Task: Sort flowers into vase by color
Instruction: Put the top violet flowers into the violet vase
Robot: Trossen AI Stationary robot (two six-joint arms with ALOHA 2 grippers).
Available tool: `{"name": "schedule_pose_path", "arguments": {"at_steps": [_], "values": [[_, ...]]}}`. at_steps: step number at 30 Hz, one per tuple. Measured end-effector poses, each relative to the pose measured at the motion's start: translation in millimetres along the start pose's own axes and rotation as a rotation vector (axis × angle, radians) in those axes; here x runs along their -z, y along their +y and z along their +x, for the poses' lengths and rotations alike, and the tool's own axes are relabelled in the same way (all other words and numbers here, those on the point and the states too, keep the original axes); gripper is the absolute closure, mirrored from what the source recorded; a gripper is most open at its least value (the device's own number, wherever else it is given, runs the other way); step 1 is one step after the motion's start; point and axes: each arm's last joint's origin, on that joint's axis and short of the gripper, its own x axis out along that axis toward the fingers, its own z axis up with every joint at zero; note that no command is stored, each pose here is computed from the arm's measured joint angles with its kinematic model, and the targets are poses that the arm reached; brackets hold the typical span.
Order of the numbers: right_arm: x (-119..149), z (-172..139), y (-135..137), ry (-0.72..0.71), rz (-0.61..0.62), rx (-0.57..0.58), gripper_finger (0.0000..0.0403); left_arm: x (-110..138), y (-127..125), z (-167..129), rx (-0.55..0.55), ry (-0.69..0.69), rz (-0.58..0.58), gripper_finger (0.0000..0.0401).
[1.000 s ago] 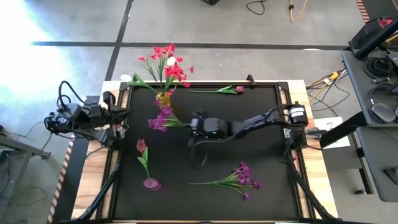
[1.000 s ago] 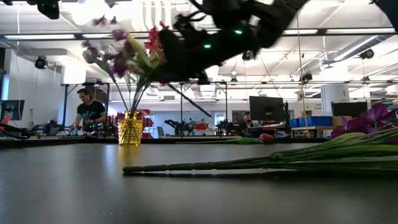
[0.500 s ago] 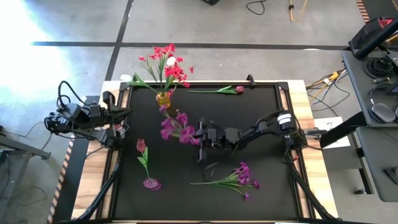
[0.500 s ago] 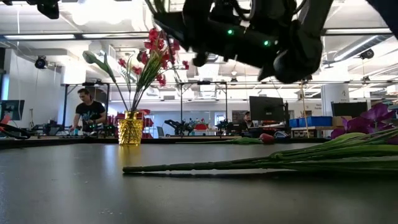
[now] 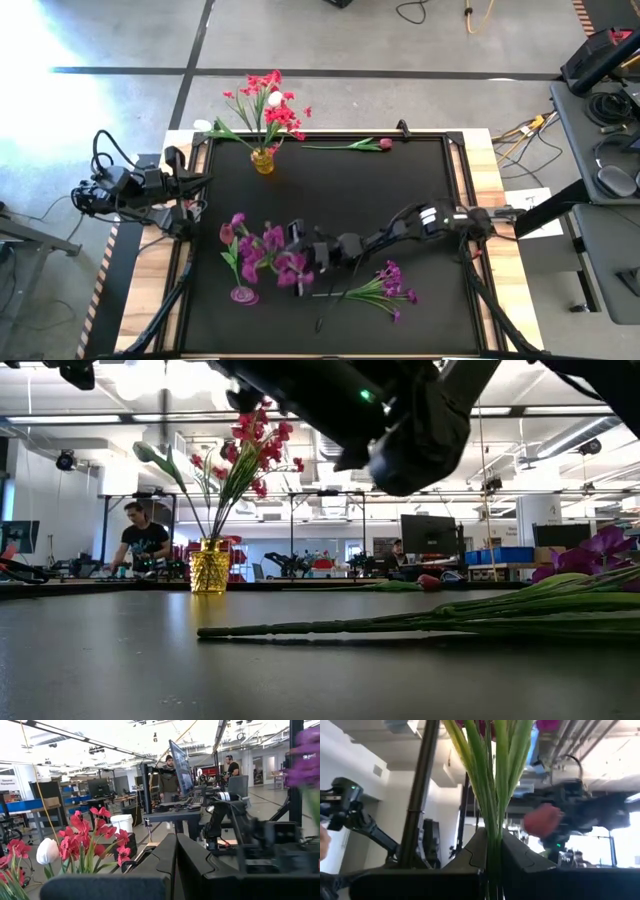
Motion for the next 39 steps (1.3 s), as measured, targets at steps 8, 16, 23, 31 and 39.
{"name": "schedule_pose_path", "arguments": {"at_steps": [8,16,23,31,39], "values": [[17,25,21,-0.087,-0.018,0.025,0.0386,0,0,0,0.0,-0.002,0.012,0.0401],[33,56,23,0.041,0.05,0.124,0.0386,1,-1,1,0.0,-0.004,0.035,0.0401],[41,59,49,0.028,0.018,0.09,0.0386,1,-1,1,-0.001,-0.006,0.049,0.0401],[38,63,68,0.051,-0.008,0.025,0.0386,2,-1,1,0.0,-0.004,0.054,0.0401],[33,58,84,0.08,-0.089,0.003,0.0386,4,-4,2,0.063,0.002,0.021,0.0401]]}}
